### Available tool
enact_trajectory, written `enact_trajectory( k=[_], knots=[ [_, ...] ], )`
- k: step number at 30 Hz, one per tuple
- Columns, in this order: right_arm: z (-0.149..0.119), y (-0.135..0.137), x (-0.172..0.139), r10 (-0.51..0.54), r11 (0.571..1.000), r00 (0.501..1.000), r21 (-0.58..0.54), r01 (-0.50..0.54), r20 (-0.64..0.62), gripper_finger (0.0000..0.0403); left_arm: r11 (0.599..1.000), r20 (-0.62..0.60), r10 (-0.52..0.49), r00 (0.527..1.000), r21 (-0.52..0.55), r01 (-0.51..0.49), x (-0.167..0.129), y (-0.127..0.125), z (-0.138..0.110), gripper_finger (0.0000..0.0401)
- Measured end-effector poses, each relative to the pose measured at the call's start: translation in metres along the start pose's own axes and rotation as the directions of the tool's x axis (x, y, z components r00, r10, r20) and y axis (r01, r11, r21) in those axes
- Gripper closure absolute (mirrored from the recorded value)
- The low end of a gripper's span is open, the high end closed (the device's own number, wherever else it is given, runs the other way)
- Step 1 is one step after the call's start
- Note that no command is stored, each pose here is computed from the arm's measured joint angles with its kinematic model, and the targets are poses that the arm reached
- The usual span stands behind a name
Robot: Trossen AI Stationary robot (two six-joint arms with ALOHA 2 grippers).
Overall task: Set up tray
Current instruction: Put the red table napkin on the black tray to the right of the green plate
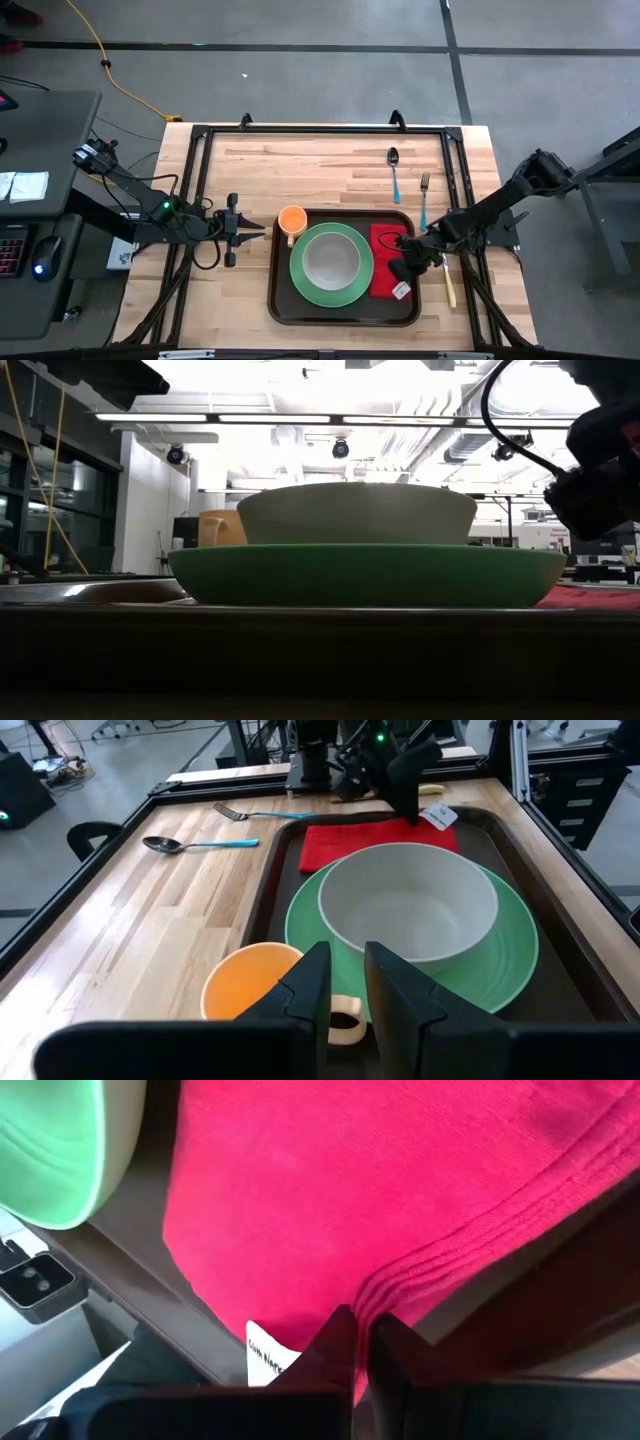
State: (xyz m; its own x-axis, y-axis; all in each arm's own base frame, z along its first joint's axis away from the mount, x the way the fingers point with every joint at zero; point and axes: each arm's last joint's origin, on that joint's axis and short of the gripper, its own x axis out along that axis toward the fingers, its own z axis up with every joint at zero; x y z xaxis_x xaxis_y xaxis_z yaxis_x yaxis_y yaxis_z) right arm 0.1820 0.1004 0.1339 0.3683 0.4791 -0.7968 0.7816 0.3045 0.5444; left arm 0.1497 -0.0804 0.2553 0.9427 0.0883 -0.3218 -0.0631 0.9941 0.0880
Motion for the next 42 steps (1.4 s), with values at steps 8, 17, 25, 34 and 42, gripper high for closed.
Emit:
enact_trajectory(
  k=[8,17,25,34,42],
  knots=[
    [-0.0009,0.0002,-0.0005,0.001,1.0,1.0,-0.005,-0.001,-0.027,0.0403,1.0,-0.001,0.0,1.0,0.001,0.0,0.0,0.0,-0.0001,0.0304],
    [-0.0007,0.0009,-0.0007,0.009,1.0,1.0,-0.018,-0.009,-0.016,0.0398,1.0,-0.002,-0.002,1.0,0.001,0.002,0.0,0.0,-0.0001,0.0304],
    [-0.0008,-0.0047,-0.0008,-0.048,0.999,0.998,-0.003,0.048,-0.029,0.0357,1.0,-0.003,-0.009,1.0,0.003,0.009,0.0,-0.0003,-0.0002,0.0304],
    [-0.0015,-0.0018,-0.001,-0.02,1.0,0.998,-0.007,0.02,-0.066,0.0305,1.0,-0.004,-0.01,1.0,0.006,0.01,0.0,-0.0003,-0.0003,0.0304],
    [-0.0025,0.0008,-0.0068,0.012,1.0,0.996,-0.01,-0.013,-0.085,0.0299,1.0,-0.004,-0.01,1.0,0.006,0.01,0.0,-0.0003,-0.0003,0.0304]
  ],
)
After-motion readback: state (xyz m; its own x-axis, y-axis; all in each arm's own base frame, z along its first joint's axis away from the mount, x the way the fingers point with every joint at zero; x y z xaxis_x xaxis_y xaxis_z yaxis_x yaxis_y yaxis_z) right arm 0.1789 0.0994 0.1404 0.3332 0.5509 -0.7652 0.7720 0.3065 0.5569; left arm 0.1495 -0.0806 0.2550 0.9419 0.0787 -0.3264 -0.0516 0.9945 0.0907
